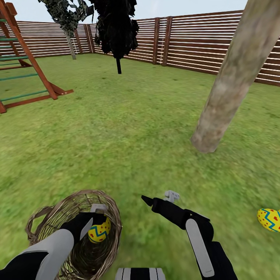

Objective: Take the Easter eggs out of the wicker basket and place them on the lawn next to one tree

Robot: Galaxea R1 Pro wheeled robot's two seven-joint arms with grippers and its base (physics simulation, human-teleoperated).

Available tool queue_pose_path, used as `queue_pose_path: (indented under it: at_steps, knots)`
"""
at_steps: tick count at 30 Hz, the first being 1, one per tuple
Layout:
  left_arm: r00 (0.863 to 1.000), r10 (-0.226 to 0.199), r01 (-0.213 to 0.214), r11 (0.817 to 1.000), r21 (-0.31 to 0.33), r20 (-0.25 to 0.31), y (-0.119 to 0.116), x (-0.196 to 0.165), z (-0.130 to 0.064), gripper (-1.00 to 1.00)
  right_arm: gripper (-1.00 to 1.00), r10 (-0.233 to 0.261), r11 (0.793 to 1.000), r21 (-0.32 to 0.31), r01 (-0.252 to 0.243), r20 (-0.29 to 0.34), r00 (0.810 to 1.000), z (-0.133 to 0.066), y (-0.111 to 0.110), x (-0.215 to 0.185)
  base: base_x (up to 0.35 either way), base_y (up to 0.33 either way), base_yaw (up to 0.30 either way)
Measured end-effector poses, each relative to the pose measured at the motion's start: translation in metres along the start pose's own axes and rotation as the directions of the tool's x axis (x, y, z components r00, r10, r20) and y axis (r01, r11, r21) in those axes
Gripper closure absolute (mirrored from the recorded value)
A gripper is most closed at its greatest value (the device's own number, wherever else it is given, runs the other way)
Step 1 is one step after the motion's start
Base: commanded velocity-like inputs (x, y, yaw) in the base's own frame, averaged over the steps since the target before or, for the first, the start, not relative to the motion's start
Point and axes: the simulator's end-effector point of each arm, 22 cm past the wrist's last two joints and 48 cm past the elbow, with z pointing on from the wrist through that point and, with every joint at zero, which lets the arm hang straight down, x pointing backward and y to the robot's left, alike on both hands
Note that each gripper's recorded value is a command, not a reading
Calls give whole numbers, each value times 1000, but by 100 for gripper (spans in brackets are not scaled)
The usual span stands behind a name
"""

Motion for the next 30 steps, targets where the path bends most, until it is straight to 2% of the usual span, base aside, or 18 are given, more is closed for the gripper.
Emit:
queue_pose_path:
  at_steps: [14, 30]
  knots:
    - [1000, 3, -3, 1000, 14, -9, -12, 4, 3, -100, -100, 6, 1000, 3, -5, -5, 1000, 2, -3, 2, 0, 0, 0]
    - [1000, 1, -1, 1000, 12, -14, -12, 5, 4, -100, -100, 8, 1000, 1, -8, -6, 1000, 3, -4, 3, 0, 0, 0]
